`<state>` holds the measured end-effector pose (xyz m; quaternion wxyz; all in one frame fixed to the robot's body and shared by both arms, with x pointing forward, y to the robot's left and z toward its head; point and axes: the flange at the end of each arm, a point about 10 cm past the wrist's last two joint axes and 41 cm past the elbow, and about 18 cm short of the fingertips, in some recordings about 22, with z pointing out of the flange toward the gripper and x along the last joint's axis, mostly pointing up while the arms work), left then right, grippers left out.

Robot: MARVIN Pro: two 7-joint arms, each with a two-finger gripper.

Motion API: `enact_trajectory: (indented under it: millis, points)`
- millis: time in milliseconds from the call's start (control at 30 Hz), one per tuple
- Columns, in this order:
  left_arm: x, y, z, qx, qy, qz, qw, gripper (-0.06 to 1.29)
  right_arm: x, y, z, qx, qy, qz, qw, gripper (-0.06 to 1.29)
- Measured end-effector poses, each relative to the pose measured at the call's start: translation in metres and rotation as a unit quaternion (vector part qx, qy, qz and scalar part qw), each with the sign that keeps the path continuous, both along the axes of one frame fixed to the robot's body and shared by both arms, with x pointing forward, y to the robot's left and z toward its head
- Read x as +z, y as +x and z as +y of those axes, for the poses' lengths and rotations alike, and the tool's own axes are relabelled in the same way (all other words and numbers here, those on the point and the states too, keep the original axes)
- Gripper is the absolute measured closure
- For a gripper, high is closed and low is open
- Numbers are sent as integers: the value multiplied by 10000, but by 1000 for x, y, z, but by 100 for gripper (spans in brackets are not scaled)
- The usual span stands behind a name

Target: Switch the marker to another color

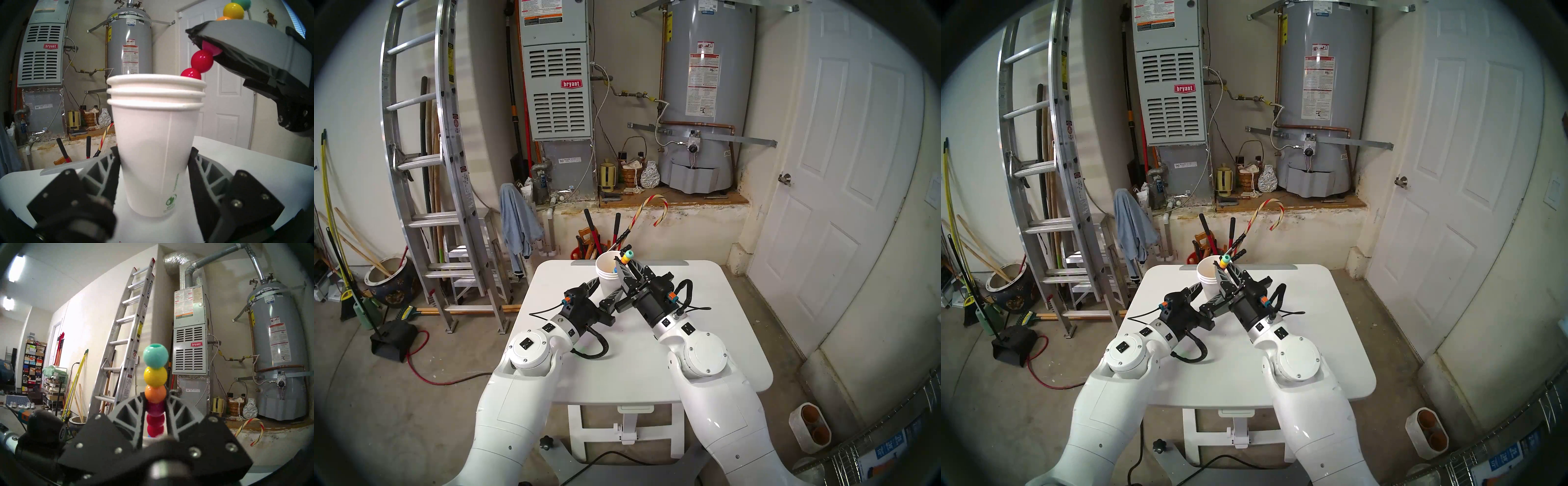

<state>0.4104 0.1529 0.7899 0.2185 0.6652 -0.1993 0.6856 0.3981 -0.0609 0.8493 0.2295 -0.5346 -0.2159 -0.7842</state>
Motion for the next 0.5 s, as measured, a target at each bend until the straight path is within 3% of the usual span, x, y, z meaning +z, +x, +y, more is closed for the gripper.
enact_trajectory:
  millis: [300,500]
  points:
    - [-7,2,0,56,120,54,9999,54,2,2,-3,-85,47,-43,9999,113]
    - [-11,5,4,154,215,77,9996,54,7,4,-13,-255,140,-125,9995,116]
